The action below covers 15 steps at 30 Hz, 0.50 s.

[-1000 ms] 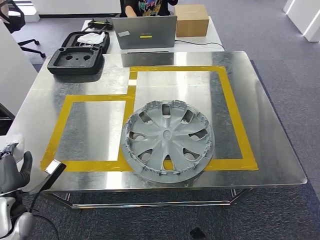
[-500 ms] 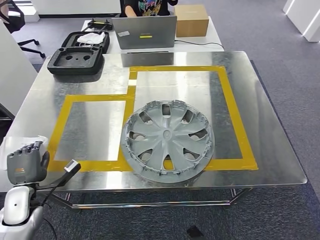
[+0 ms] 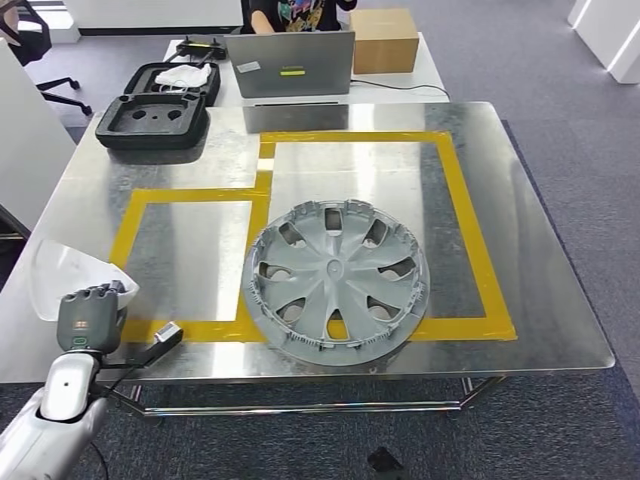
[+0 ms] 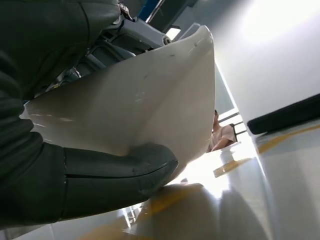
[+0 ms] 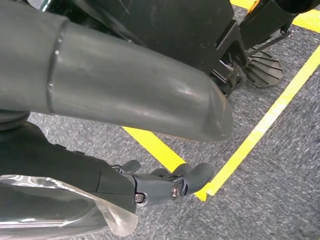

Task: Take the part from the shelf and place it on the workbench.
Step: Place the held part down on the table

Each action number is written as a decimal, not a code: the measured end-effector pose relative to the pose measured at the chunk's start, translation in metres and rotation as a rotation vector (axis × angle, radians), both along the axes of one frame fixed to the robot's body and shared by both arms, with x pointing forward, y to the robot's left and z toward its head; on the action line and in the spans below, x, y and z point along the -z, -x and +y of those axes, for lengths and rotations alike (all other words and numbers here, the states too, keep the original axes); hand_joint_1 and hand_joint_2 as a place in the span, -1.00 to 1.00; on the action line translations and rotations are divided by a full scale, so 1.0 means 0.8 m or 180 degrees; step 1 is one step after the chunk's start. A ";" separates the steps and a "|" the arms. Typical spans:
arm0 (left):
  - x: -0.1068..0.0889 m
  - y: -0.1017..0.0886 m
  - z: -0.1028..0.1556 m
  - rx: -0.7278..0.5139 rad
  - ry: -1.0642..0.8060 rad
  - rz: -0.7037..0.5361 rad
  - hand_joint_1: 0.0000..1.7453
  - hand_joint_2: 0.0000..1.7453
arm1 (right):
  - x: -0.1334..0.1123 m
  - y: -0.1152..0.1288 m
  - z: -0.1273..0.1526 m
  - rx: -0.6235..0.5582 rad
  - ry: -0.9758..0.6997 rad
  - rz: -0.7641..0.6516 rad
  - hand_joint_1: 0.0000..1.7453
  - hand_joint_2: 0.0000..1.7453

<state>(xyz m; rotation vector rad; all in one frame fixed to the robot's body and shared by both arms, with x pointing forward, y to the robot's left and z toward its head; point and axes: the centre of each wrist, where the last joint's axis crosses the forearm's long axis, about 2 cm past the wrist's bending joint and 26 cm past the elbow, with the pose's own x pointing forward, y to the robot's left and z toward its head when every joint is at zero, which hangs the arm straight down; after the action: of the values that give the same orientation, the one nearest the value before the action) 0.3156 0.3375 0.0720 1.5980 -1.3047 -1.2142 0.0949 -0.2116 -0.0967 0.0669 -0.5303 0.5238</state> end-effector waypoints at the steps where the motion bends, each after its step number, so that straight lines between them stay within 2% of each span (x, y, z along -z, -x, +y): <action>1: 0.001 -0.006 -0.005 0.0030 -0.0021 0.0037 1.00 1.00 | 0.000 -0.002 0.000 -0.0021 -0.0002 -0.0004 -1.00 -1.00; 6: -0.006 -0.042 -0.046 0.0249 -0.0104 0.0164 1.00 1.00 | -0.003 -0.012 0.003 -0.0112 -0.0009 -0.0013 -1.00 -1.00; 15: -0.028 -0.072 -0.130 0.0664 -0.0133 0.0209 1.00 1.00 | -0.006 -0.020 0.009 -0.0214 -0.0011 -0.0025 -1.00 -1.00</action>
<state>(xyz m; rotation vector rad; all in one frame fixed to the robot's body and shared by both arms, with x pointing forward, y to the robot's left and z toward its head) 0.3734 0.2333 0.0941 1.4655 -1.4398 -1.4166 0.1112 -0.2046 -0.0918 0.0863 -0.5379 0.5889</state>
